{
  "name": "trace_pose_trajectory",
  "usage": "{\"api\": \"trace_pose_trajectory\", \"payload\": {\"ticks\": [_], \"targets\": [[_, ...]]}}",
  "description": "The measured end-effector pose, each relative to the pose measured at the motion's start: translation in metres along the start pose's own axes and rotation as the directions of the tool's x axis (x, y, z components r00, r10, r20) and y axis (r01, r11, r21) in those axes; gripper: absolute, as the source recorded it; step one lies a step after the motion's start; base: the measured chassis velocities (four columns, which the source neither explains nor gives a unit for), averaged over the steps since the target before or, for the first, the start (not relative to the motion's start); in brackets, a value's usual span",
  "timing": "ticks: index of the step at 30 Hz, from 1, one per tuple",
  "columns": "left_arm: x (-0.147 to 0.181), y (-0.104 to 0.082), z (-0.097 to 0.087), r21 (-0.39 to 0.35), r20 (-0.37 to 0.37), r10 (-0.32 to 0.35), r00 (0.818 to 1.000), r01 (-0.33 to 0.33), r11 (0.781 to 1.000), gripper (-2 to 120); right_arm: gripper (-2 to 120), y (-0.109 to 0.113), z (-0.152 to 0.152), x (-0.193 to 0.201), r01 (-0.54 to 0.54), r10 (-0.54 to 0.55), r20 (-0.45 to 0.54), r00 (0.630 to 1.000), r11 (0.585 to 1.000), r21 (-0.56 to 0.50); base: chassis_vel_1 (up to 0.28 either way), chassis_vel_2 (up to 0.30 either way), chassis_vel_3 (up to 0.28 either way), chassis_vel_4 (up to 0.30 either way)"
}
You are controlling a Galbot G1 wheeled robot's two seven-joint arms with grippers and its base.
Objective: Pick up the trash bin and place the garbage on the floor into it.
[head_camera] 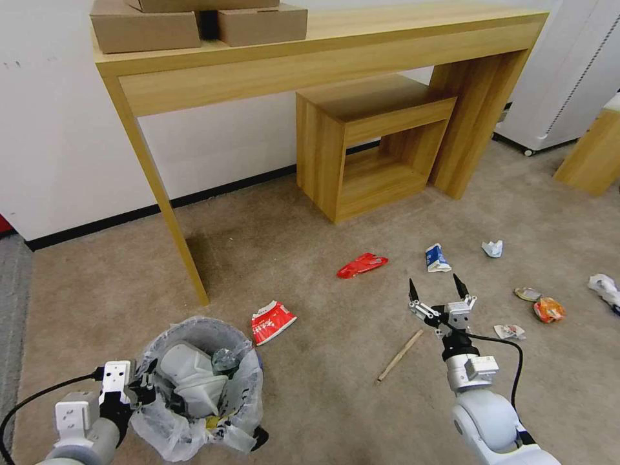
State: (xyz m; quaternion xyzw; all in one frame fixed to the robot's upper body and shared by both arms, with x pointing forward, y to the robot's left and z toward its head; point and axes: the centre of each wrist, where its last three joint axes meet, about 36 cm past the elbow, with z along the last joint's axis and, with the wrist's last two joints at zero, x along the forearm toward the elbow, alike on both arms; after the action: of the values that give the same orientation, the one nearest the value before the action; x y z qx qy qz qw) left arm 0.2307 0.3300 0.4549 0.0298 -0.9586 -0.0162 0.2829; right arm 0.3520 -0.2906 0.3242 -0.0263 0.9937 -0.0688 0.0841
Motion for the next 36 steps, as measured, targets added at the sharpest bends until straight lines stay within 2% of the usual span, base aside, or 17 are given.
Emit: {"api": "trace_pose_trajectory", "payload": {"ticks": [19, 36], "targets": [[-0.003, 0.003, 0.002, -0.003, -0.010, 0.000, 1.000, 0.000, 1.000, 0, 100, 0.014, 0.013, 0.000, 0.032, -0.032, -0.010, 0.999, 0.999, -0.016, 0.016, 0.010, 0.011, 0.015], [-0.002, 0.002, 0.005, 0.012, -0.023, -0.023, 0.999, 0.023, 1.000, 0, 100, 0.016, 0.009, -0.007, 0.023, -0.023, -0.004, 1.000, 1.000, -0.004, 0.086, 0.089, 0.097, 0.094]]}}
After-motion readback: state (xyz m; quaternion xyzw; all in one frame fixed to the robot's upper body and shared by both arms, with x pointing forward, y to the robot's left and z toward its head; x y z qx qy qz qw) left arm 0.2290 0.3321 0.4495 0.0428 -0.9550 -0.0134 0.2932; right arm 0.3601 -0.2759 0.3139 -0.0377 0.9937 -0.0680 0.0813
